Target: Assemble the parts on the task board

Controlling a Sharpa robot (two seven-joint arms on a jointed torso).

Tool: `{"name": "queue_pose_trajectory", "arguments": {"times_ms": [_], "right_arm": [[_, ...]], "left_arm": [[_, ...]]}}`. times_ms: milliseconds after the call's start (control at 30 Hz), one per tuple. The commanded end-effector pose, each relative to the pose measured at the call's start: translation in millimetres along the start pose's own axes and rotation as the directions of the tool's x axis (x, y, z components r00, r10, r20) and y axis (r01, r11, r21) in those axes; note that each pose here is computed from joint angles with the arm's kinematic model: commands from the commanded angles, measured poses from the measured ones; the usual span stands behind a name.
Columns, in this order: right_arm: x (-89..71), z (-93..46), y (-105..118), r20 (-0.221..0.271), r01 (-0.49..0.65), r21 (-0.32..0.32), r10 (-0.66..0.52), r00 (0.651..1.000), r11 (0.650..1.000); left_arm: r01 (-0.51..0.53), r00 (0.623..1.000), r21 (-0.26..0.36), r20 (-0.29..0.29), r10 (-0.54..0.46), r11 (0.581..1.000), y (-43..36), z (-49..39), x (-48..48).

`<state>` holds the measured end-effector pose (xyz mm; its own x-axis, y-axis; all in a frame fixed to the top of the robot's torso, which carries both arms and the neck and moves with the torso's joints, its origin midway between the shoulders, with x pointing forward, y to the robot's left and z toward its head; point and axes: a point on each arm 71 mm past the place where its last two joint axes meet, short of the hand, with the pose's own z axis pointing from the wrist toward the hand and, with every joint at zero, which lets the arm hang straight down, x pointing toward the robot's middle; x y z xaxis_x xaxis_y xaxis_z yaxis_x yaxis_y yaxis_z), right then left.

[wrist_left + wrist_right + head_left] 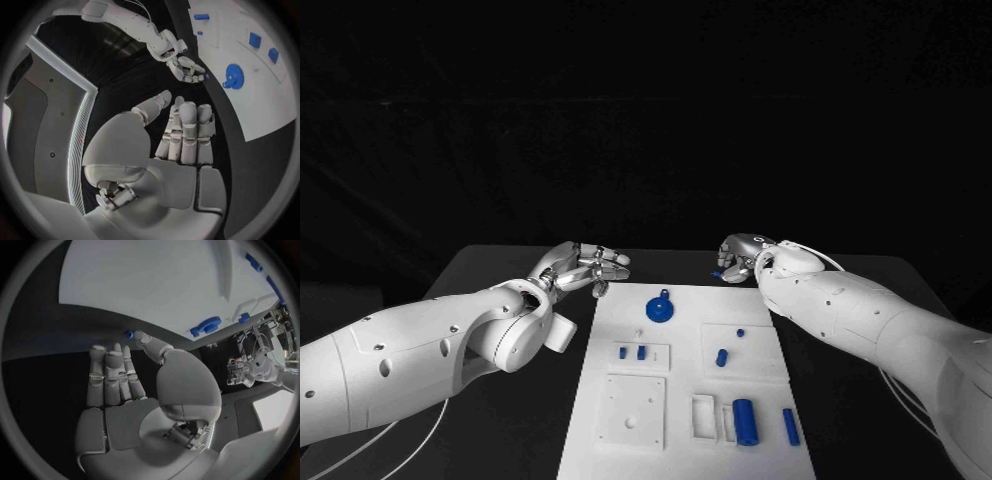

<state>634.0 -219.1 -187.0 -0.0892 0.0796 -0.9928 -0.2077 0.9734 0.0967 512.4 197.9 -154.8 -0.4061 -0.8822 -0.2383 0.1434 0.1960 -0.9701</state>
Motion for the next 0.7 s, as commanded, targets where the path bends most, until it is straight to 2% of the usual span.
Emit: {"name": "queue_pose_trajectory", "arguments": {"times_ms": [33,467,700], "right_arm": [[1.2,0.5,2.9,-0.016,0.011,-0.010,-0.011,1.000,1.000],[3.0,0.5,3.3,-0.038,0.011,-0.010,-0.012,0.999,1.000],[6.8,0.3,2.9,-0.076,0.029,0.000,-0.029,0.997,1.000]], "left_arm": [[-0.003,1.000,0.020,-0.017,0.003,1.000,-3.9,0.1,1.9],[-0.004,1.000,0.023,-0.022,0.004,1.000,-6.5,-0.2,2.3],[-0.005,1.000,0.025,-0.026,0.006,1.000,-8.1,-0.6,2.7]]}}
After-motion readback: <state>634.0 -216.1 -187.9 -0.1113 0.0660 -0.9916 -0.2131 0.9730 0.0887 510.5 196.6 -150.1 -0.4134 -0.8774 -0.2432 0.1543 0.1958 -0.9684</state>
